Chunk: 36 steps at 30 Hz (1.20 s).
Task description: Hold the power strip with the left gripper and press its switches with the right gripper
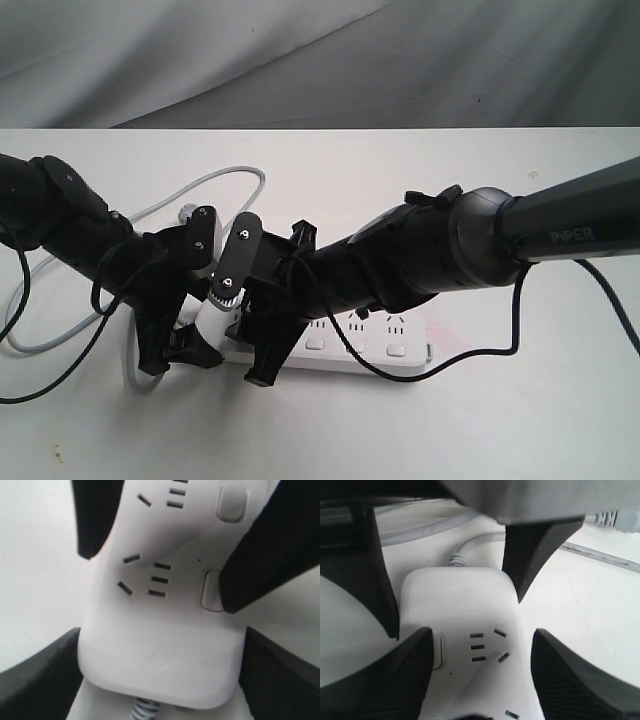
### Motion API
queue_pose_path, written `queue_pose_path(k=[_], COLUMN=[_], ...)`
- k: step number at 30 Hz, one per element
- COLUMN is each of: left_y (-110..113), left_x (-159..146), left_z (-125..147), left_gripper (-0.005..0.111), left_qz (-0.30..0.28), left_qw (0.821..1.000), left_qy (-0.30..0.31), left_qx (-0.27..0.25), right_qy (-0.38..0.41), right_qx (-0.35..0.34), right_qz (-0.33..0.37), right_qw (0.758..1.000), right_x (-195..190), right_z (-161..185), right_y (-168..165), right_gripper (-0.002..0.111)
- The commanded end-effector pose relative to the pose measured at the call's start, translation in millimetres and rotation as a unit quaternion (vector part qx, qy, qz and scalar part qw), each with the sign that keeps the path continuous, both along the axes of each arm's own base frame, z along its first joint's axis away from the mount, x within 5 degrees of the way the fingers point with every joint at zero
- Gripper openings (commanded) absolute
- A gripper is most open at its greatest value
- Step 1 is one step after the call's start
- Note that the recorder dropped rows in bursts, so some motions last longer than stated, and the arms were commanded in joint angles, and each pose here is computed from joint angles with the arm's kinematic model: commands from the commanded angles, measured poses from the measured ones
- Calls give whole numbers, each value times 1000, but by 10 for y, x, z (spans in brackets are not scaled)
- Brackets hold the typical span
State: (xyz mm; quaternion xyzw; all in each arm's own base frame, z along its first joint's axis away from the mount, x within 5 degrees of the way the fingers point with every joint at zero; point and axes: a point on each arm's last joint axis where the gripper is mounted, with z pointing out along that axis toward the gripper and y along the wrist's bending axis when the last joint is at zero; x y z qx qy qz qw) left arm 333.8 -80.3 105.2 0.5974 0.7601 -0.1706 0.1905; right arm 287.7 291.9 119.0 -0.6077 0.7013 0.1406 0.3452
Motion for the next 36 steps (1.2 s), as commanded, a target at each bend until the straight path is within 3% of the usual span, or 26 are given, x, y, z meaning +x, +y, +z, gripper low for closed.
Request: queue_pose_path(k=[1, 36], left_y=[-29, -29], left_x=[8, 8], left_z=[23, 23], left_gripper=[56, 56], left_qz=[6, 6], left_qw=[1000, 1000], left_qy=[0, 0], left_qx=[-8, -8], right_qy=[-5, -26], right_qx=[-15, -65], right_qz=[-4, 29], right_qw=[1000, 997], right_x=[31, 32], right_z=[-65, -239], right_y=[-43, -87], right_gripper=[54, 54])
